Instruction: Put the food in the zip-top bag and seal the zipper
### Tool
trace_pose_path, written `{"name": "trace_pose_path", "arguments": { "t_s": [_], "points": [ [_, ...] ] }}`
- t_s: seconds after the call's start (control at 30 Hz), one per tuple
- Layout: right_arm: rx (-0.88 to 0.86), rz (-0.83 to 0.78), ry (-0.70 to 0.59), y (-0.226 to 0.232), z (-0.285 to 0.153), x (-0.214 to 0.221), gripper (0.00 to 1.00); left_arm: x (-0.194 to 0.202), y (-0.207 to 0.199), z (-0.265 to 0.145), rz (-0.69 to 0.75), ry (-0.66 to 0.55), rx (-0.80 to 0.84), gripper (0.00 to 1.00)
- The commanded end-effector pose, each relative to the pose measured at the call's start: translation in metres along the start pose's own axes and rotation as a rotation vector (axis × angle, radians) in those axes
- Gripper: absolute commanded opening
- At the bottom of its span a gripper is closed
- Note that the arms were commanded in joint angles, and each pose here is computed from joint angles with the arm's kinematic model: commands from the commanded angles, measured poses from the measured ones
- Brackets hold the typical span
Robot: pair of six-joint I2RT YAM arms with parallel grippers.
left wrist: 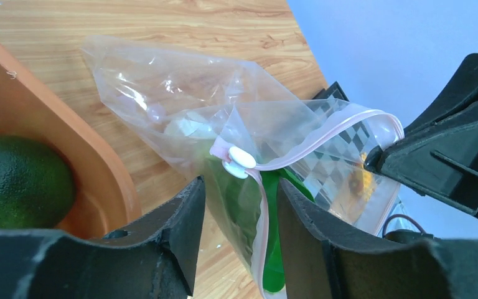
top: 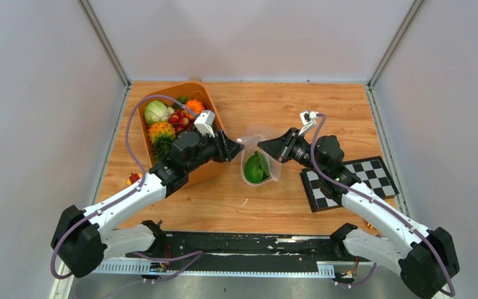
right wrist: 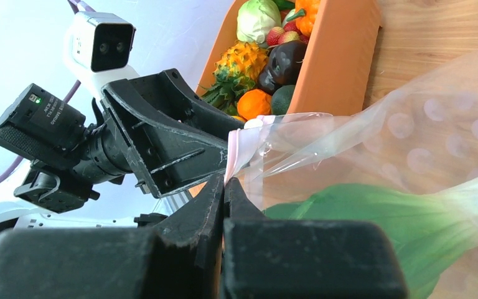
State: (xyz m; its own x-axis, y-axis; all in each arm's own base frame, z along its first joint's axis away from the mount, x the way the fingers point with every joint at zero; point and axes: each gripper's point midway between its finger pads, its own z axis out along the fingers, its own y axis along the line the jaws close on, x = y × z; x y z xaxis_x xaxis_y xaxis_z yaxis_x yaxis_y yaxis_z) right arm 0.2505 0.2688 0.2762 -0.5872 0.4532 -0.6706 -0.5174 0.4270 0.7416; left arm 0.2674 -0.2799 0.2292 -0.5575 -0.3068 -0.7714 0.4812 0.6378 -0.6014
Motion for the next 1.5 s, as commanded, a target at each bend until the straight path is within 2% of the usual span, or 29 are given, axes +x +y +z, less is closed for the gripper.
{"name": "trace_pose_path", "arguments": {
  "t_s": [0.0,0.07,0.17,0.23,0.33,0.43,0.53,0.63,0.87,1.03,1.3,1.4,1.47],
  "points": [
    [-0.064,-0.036,-0.034,0.019,-0.004,-0.012,0.00,-0.015,-0.009,0.006,0.012,-0.046,0.009,0.50],
    [-0.056,-0.035,-0.043,0.018,-0.003,-0.015,0.00,-0.005,-0.014,0.005,0.036,-0.014,0.028,0.50],
    [-0.031,-0.037,-0.036,0.015,0.000,-0.016,0.00,0.004,-0.025,0.000,0.068,0.014,0.065,0.56],
    [-0.034,-0.035,-0.035,0.015,0.002,-0.016,0.00,0.008,-0.029,-0.004,0.105,0.035,0.064,0.56],
    [-0.055,-0.035,-0.044,0.021,0.002,-0.020,0.00,0.020,-0.016,-0.005,0.144,0.088,-0.027,0.52],
    [-0.064,-0.045,-0.053,0.026,0.002,-0.024,0.00,0.034,-0.001,-0.006,0.137,0.119,-0.090,0.41],
    [-0.056,-0.063,-0.059,0.028,-0.001,-0.028,0.00,0.037,-0.003,-0.007,0.114,0.103,-0.070,0.33],
    [-0.031,-0.082,-0.065,0.025,-0.004,-0.030,0.00,0.032,-0.016,-0.008,0.105,0.087,-0.012,0.38],
    [-0.005,-0.097,-0.074,0.021,-0.010,-0.030,0.00,0.023,-0.027,-0.014,0.102,0.058,0.028,0.39],
    [-0.008,-0.092,-0.075,0.022,-0.010,-0.030,0.00,0.029,-0.026,-0.012,0.104,0.081,0.035,0.27],
    [-0.015,-0.089,-0.078,0.023,-0.010,-0.031,0.00,0.045,-0.014,-0.006,0.144,0.149,-0.021,0.21],
    [-0.017,-0.089,-0.077,0.024,-0.009,-0.031,0.00,0.049,-0.010,-0.006,0.173,0.169,-0.051,0.07],
    [-0.015,-0.089,-0.075,0.023,-0.009,-0.030,0.00,0.048,-0.012,-0.006,0.178,0.165,-0.043,0.02]
  ]
}}
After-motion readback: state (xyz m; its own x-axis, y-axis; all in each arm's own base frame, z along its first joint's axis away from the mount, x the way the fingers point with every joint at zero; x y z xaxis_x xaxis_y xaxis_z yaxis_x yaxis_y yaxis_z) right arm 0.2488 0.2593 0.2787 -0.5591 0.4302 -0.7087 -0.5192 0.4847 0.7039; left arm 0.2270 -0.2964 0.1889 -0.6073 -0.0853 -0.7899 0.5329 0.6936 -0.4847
